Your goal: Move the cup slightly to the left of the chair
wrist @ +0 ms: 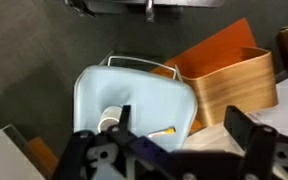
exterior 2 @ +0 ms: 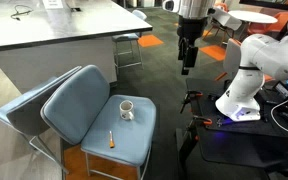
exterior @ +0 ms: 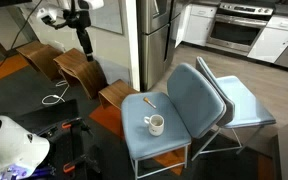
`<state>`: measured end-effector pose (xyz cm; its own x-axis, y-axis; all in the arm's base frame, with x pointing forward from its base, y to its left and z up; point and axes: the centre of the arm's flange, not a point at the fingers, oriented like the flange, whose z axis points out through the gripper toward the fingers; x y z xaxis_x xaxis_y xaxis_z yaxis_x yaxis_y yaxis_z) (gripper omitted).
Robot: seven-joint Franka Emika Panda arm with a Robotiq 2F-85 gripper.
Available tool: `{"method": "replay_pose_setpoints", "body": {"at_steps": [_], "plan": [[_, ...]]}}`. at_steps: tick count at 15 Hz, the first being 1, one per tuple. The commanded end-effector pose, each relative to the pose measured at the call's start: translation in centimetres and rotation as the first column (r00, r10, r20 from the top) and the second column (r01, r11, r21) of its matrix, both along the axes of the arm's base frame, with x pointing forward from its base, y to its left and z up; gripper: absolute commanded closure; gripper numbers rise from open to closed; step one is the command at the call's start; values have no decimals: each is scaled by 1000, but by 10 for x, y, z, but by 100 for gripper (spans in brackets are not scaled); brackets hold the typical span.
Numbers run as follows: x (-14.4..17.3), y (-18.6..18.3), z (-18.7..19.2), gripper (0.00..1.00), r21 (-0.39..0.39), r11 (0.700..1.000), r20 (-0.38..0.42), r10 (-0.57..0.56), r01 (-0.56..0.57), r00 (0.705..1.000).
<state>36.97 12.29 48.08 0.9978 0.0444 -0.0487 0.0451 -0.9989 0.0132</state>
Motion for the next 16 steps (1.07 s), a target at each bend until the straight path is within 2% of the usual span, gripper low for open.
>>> {"method": "replay_pose_setpoints", "body": {"at_steps": [1, 10, 12, 16], "plan": [[0, 0, 0, 0, 0, 1000, 0, 0, 0, 1000], [6, -1, -2, 0, 1, 1000, -10, 5, -5, 1000], [30, -2, -8, 0, -9, 1000, 3, 21, -21, 1000], [111, -16, -49, 0, -6, 1000, 65, -19, 20, 998]]}}
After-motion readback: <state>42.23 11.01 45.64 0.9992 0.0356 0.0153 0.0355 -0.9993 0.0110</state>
